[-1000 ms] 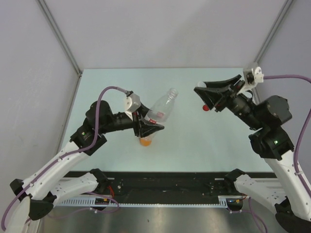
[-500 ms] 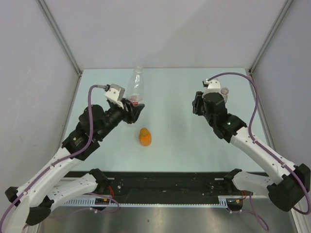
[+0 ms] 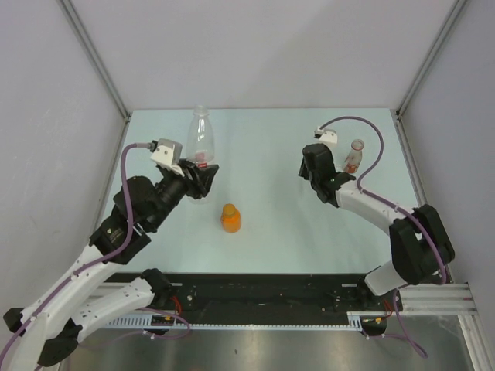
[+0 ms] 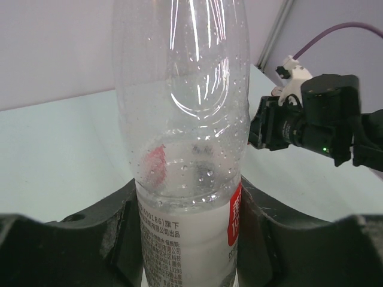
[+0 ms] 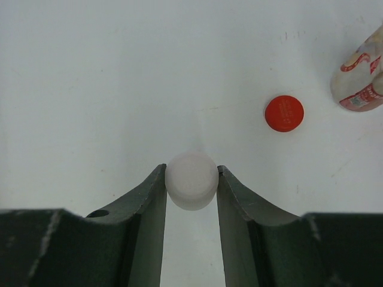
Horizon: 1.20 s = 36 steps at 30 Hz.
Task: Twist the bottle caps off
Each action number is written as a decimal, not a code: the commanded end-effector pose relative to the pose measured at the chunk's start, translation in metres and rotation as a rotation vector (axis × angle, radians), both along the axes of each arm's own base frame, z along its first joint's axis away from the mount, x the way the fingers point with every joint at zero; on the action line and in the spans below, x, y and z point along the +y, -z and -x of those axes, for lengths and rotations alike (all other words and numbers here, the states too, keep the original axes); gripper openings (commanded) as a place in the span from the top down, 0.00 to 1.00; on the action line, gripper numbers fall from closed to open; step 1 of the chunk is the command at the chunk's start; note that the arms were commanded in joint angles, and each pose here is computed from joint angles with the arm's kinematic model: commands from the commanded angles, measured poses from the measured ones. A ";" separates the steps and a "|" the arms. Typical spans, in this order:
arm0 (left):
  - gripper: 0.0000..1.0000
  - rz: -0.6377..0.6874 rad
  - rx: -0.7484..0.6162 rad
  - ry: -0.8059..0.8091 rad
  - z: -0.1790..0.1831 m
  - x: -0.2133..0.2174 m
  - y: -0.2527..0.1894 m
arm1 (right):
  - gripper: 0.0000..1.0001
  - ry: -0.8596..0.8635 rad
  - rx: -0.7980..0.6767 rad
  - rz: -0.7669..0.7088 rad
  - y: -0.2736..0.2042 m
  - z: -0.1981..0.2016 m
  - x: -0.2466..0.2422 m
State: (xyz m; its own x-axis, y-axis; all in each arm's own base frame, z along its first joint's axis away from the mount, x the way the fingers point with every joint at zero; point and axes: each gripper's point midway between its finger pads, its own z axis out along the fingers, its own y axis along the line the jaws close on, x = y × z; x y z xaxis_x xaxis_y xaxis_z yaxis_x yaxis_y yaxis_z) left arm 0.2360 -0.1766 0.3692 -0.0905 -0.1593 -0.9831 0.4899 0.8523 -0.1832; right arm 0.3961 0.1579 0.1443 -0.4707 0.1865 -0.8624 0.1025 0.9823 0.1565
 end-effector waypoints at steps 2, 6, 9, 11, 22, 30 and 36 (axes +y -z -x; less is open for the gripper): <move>0.97 0.024 -0.008 -0.035 0.001 0.010 -0.002 | 1.00 0.068 -0.044 0.007 0.016 -0.027 0.000; 0.97 0.021 -0.004 -0.038 0.001 0.010 0.000 | 1.00 0.079 0.008 0.033 0.046 -0.032 0.001; 0.97 0.017 0.000 -0.038 0.000 0.009 0.003 | 1.00 0.082 0.049 0.013 0.064 -0.034 0.002; 0.97 0.013 0.003 -0.037 -0.001 0.008 0.005 | 1.00 0.081 0.063 0.007 0.071 -0.036 0.004; 0.97 0.006 0.018 -0.041 -0.004 0.006 0.014 | 1.00 0.077 0.127 0.007 0.098 -0.049 0.001; 0.96 -0.010 0.019 -0.052 -0.005 0.008 0.017 | 1.00 0.078 0.180 0.016 0.114 -0.057 0.000; 0.94 -0.015 0.020 -0.058 -0.007 0.008 0.019 | 1.00 0.065 0.210 0.025 0.123 -0.055 0.001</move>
State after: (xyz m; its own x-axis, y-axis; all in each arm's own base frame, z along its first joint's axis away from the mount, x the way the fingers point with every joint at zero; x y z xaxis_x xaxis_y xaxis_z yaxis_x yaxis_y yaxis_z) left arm 0.2391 -0.1720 0.3456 -0.1192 -0.1305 -0.9843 0.4572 0.8727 -0.1711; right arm 0.4461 0.1568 0.0240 -0.6211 0.1939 -0.7594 0.1879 0.9775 0.0959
